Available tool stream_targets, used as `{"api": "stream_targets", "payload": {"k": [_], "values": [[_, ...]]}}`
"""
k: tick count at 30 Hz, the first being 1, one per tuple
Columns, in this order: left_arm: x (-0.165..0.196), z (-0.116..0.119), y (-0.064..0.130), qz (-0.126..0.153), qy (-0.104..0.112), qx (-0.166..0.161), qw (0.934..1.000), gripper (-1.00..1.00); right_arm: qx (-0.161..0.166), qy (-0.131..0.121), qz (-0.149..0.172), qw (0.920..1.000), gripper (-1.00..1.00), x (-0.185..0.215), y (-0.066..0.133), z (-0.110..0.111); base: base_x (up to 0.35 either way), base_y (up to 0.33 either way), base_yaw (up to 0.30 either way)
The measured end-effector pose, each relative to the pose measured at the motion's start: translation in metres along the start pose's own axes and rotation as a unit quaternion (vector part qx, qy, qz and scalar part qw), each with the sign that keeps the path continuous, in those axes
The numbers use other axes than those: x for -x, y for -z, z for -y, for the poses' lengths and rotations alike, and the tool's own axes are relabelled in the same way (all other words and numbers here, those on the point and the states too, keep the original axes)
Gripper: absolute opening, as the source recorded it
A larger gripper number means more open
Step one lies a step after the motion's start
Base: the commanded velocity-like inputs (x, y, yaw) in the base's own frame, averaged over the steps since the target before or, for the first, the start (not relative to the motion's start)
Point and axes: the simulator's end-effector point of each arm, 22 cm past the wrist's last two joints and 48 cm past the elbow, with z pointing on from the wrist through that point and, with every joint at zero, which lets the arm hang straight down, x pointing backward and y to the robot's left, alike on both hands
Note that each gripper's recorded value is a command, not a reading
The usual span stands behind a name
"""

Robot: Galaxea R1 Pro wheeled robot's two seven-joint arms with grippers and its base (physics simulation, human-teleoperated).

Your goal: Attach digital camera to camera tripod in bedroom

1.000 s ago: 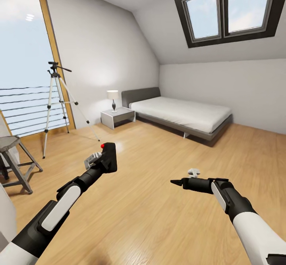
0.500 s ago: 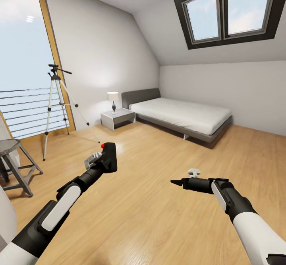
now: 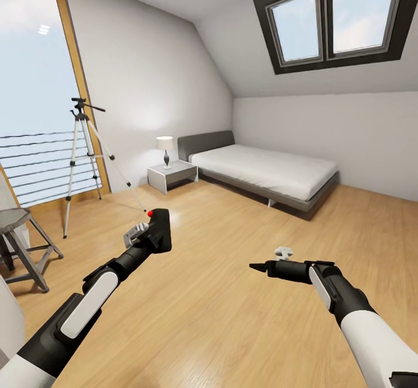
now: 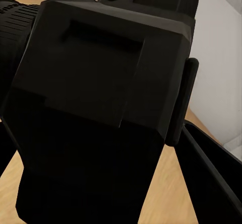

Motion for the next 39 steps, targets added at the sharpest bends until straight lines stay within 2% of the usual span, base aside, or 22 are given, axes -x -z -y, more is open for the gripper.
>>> {"api": "stream_targets", "payload": {"k": [39], "values": [[0.064,0.050,0.000,0.000,0.000,0.001,1.0000,-1.00,0.000,0.000,-0.001,1.0000,1.00,0.068,0.031,-0.033,0.000,0.000,0.000]]}}
